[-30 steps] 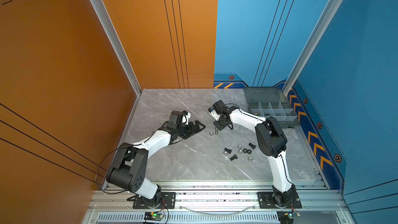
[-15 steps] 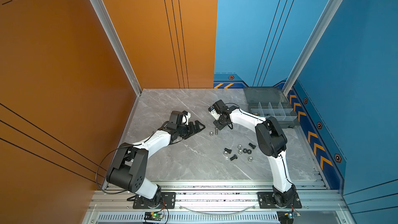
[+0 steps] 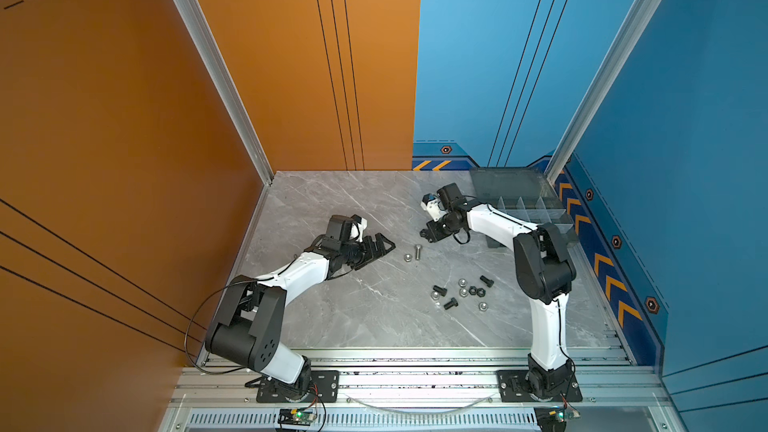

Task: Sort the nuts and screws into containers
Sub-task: 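Carry the black wing nut with the right gripper to the box, then lower the right gripper over the black wing nut compartment and open it, then move the right gripper back over the pile to a black wing nut, then lower the right gripper and close it on the black wing nut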

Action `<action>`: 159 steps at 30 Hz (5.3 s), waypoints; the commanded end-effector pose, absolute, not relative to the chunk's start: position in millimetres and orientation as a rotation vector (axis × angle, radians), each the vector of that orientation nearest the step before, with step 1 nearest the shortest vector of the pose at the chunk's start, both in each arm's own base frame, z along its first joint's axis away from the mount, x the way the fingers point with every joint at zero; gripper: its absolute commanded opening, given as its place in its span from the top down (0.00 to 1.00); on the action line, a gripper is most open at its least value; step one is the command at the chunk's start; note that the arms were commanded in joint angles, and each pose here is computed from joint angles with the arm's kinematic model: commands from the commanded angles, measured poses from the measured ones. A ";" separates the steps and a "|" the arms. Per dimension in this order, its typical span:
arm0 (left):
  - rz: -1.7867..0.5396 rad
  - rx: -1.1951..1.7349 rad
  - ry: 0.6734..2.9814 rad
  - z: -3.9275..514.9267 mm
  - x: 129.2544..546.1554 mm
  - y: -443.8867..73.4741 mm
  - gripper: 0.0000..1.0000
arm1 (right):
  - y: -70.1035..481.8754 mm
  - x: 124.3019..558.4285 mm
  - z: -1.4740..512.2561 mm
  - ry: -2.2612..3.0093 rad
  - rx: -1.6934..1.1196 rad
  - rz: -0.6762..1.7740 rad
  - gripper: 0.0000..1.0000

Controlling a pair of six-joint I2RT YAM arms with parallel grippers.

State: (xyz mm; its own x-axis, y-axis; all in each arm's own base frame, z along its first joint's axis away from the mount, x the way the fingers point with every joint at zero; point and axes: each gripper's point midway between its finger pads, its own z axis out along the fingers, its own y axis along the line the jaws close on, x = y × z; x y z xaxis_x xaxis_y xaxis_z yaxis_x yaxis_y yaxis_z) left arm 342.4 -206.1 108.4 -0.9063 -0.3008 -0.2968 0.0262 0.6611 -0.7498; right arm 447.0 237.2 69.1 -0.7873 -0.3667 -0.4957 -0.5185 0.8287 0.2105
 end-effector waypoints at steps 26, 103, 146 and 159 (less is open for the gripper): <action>-1.153 -0.205 2.454 116.4 343.1 -204.7 0.02 | -20.7 496.1 126.8 2.414 0.324 0.385 1.00; -1.189 -0.213 2.436 120.7 340.9 -210.1 0.02 | 203.2 432.4 92.2 2.698 -0.767 0.547 0.64; -1.198 -0.216 2.440 117.7 343.9 -210.2 0.02 | 239.7 444.2 31.1 2.776 -0.865 0.510 0.71; -1.202 -0.223 2.434 116.5 344.0 -208.5 0.02 | 240.8 442.8 18.6 2.801 -0.866 0.487 0.79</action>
